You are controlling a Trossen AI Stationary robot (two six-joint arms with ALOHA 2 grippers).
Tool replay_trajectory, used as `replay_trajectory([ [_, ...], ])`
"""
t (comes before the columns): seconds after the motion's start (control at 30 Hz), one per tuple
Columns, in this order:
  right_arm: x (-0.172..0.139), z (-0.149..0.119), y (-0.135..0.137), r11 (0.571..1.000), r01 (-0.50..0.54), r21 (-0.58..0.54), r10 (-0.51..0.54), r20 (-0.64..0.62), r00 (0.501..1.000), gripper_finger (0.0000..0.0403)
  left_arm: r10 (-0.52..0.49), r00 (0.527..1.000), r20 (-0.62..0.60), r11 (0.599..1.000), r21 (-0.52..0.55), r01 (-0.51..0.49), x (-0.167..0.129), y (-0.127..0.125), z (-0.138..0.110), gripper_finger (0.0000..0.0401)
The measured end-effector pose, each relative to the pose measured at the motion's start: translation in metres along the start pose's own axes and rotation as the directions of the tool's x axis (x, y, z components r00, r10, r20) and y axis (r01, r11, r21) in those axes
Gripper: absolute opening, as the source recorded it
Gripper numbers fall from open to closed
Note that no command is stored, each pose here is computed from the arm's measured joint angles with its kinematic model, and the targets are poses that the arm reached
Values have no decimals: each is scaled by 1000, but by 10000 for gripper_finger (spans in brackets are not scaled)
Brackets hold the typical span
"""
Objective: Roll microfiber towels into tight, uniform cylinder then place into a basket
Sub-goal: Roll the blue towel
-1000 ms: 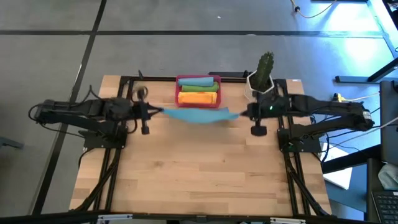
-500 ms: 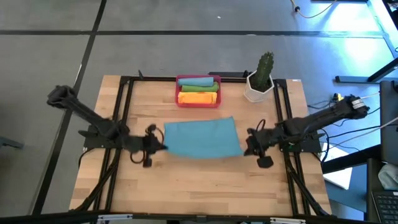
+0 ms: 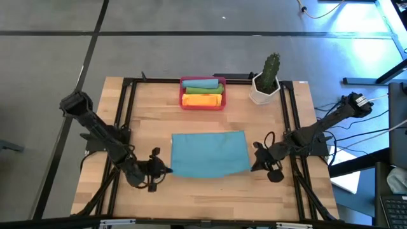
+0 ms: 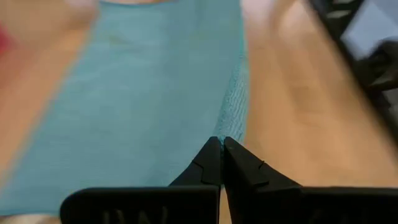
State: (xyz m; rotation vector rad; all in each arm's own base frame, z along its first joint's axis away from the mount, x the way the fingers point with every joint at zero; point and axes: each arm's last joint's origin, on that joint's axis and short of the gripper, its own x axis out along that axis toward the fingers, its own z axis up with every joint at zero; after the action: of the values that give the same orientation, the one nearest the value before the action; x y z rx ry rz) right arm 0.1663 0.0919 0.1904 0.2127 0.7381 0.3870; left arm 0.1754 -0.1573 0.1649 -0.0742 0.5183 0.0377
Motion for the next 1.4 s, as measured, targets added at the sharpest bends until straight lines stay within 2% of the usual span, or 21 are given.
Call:
replay_trajectory([
  [0.1, -3, 6, -12, 994, 104, 13, -104, -6, 995, 5, 125, 991, 39, 989, 77, -128, -5, 10, 3, 0],
  [0.17, -5, 6, -22, 982, 187, 25, -187, -21, 982, 5, 228, 971, 65, 964, 121, -235, -9, 20, 6, 0],
  [0.27, -9, 4, -40, 947, 314, 67, -310, -60, 949, 5, 352, 934, 64, 921, 154, -358, -13, 39, 10, 0],
  [0.4, -15, 2, -59, 890, 442, 112, -432, -108, 896, 5, 453, 892, 4, 881, 152, -448, -11, 62, 13, 0],
  [0.63, -17, 2, -85, 833, 538, 131, -521, -146, 841, 5, 465, 868, -175, 884, 145, -444, 8, 96, 8, 0],
  [0.87, 0, -4, -110, 795, 595, 118, -557, -244, 794, 6, 489, 853, -184, 871, 144, -469, 17, 116, 1, 0],
  [1.0, 9, -8, -122, 792, 600, 114, -554, -280, 784, 6, 514, 839, -177, 857, 151, -493, 20, 126, 2, 3],
  [1.2, 12, -8, -130, 777, 615, 134, -565, -283, 775, 16, 521, 828, -207, 853, 161, -496, 22, 136, 3, 53],
  [1.3, 11, -7, -130, 775, 617, 138, -569, -272, 776, 43, 535, 818, -211, 844, 162, -510, 22, 140, 4, 87],
  [1.4, 9, -6, -131, 753, 646, 123, -602, -266, 753, 78, 562, 801, -206, 827, 174, -535, 22, 144, 5, 111],
])
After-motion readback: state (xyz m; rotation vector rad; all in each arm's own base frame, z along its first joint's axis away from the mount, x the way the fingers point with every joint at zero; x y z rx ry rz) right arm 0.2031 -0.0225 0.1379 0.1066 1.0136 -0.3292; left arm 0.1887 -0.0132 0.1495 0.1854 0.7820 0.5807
